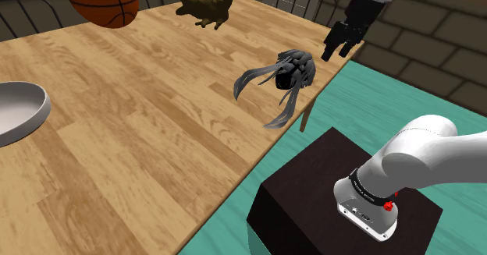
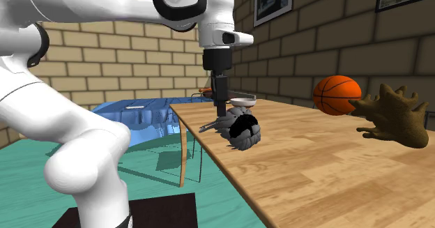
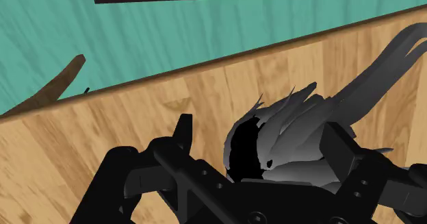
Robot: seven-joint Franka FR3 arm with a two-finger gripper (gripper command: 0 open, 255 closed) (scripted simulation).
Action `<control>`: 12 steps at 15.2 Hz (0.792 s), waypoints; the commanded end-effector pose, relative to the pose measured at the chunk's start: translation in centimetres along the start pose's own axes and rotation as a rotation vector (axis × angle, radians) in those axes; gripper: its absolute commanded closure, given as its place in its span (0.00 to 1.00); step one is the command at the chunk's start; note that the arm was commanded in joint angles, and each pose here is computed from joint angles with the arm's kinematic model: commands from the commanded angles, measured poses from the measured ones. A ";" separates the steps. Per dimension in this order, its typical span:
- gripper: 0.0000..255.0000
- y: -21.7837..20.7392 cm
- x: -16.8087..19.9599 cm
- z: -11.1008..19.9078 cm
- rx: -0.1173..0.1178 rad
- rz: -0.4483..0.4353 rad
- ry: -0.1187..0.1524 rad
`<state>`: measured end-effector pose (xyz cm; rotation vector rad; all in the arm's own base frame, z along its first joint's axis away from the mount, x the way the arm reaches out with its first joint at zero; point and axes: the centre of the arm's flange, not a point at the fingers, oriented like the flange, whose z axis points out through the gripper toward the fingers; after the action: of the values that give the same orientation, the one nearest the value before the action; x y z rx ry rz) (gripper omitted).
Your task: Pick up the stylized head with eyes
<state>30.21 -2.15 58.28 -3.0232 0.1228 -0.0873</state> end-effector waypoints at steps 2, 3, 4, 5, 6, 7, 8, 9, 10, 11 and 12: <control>0.00 -1.4 -1.3 0.5 -0.018 0.084 0.050; 0.00 -3.0 -2.4 1.0 -0.037 0.167 0.099; 0.00 -4.6 -3.4 1.6 -0.055 0.251 0.149; 0.00 -6.3 -4.2 2.3 -0.073 0.335 0.199; 0.00 -8.0 -4.8 3.1 -0.091 0.418 0.248; 0.00 -9.7 -5.2 3.9 -0.110 0.502 0.298; 0.00 -11.5 -5.5 4.8 -0.128 0.586 0.347; 0.00 -13.3 -5.5 5.7 -0.146 0.669 0.397; 0.00 -15.0 -5.4 6.7 -0.165 0.753 0.447; 0.00 -16.7 -5.1 7.7 -0.183 0.837 0.496; 0.00 -16.9 -5.0 7.8 -0.186 0.850 0.504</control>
<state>26.58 14.67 52.69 -2.7997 1.3859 -0.7285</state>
